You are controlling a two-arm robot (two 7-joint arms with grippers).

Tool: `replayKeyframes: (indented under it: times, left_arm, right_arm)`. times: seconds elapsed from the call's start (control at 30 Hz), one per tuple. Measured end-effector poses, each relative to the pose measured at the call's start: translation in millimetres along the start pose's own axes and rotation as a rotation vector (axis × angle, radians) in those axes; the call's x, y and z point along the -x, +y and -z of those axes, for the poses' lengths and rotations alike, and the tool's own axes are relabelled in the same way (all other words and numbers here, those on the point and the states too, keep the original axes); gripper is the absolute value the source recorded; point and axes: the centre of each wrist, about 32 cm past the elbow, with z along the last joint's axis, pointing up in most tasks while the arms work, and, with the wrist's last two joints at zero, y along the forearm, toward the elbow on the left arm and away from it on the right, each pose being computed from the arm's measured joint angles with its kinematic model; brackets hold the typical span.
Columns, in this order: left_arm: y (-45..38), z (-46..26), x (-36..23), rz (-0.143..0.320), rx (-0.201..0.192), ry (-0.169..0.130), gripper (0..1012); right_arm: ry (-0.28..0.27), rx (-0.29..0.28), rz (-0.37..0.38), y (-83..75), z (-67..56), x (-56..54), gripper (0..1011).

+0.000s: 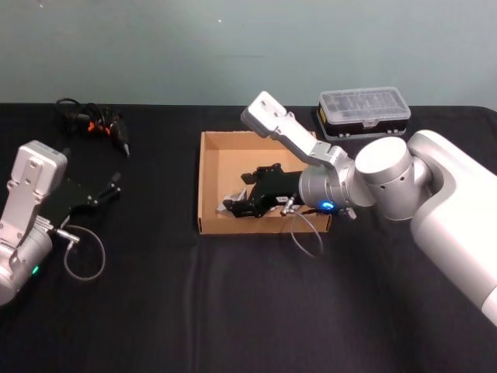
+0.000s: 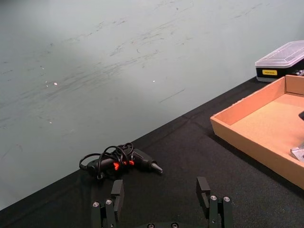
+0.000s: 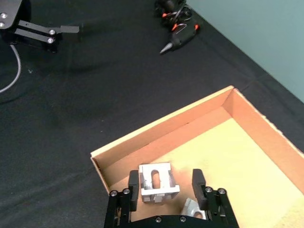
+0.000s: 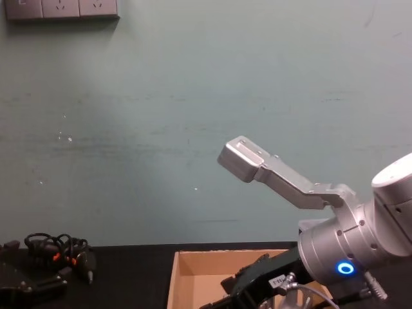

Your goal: Use one hand to pick up the angle iron from the table and place it into the box.

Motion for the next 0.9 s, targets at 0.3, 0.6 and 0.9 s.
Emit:
replayKeyframes:
  times: [0.3,0.6,0.9]
  left_arm:
    - [0.0,0.0,0.0,0.000,0.000,0.000,1000]
    - [0.0,0.0,0.0,0.000,0.000,0.000,1000]
    - [0.0,0.0,0.0,0.000,0.000,0.000,1000]
  right_arm:
    - [-0.009,-0.053,0.068,-10.3,2.5,2.6,938]
    - [-0.030,-0.186,0.183,-28.5,12.5,12.4,1004]
    - [-0.088,-0.279,0.380,-54.5,34.5,26.6,1004]
